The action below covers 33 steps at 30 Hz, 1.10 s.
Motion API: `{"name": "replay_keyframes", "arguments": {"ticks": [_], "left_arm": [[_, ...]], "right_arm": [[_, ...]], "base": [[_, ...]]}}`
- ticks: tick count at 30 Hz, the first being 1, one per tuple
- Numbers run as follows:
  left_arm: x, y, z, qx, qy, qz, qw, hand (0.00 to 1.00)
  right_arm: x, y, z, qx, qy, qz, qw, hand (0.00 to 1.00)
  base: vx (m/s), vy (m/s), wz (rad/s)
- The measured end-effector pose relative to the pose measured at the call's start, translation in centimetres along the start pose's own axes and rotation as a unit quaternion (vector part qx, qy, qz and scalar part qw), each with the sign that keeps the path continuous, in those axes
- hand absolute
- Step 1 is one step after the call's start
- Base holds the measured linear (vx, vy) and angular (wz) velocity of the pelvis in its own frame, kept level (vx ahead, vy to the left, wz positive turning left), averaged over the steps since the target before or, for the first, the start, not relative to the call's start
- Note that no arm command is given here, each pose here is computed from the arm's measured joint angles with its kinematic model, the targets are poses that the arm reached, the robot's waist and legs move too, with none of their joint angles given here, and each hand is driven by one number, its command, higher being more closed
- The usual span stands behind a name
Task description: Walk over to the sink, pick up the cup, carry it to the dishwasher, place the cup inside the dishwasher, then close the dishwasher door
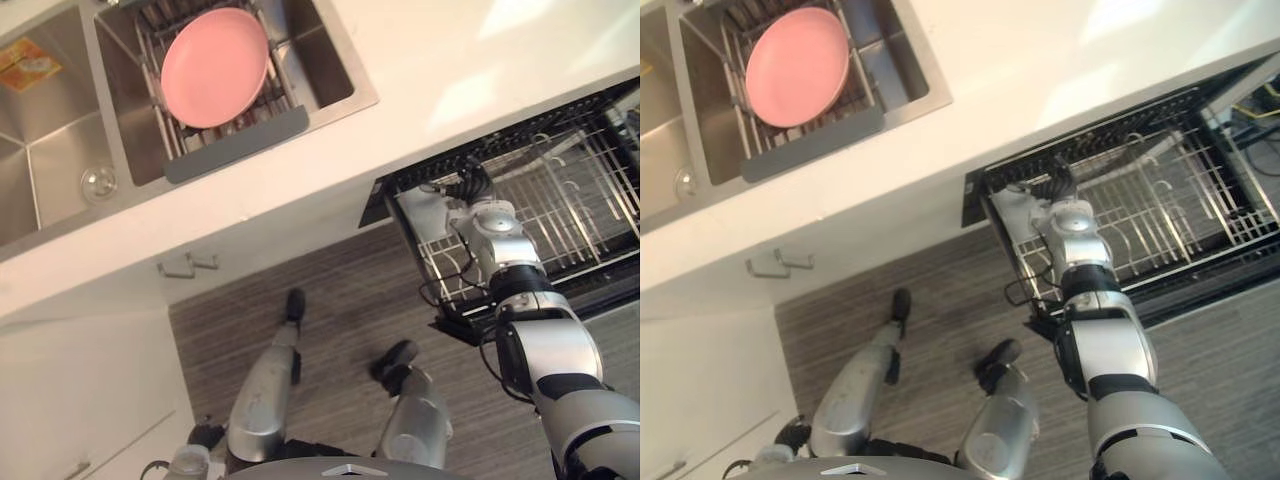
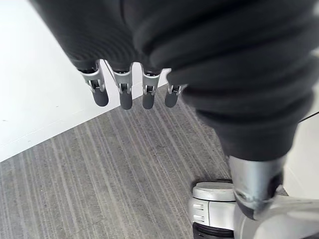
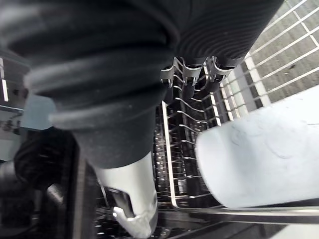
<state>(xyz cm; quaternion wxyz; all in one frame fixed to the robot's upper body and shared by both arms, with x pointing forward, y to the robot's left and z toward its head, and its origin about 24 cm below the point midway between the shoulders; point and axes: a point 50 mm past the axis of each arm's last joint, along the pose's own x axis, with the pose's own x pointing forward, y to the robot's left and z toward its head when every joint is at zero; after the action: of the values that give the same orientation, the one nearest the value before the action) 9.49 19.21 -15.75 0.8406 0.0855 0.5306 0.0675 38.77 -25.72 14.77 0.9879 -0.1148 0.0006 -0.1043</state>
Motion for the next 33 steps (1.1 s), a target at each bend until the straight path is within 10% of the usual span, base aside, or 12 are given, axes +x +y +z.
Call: {"name": "replay_keyframes", "arguments": {"ticks": [18, 26, 33], "left_arm": [[-2.1, 2.8, -7.8, -0.04, 0.157, -0.059, 0.985, 0.0], [-2.7, 1.8, -9.3, -0.218, 0.177, -0.097, 0.955, 0.0], [-3.7, 0.1, -10.9, -0.346, 0.177, -0.097, 0.916, 0.0]], "right_arm": [[-11.5, 3.5, -8.4, 0.173, 0.009, 0.048, 0.984, 0.0], [-13.5, 5.4, -5.1, 0.361, -0.109, 0.192, 0.906, 0.0], [-14.2, 6.4, -2.8, 0.369, -0.184, 0.251, 0.876, 0.0]], "base": [[0.09, -0.048, -0.36], [-0.01, -0.02, -0.09], [-0.01, 0.012, 0.65]]}}
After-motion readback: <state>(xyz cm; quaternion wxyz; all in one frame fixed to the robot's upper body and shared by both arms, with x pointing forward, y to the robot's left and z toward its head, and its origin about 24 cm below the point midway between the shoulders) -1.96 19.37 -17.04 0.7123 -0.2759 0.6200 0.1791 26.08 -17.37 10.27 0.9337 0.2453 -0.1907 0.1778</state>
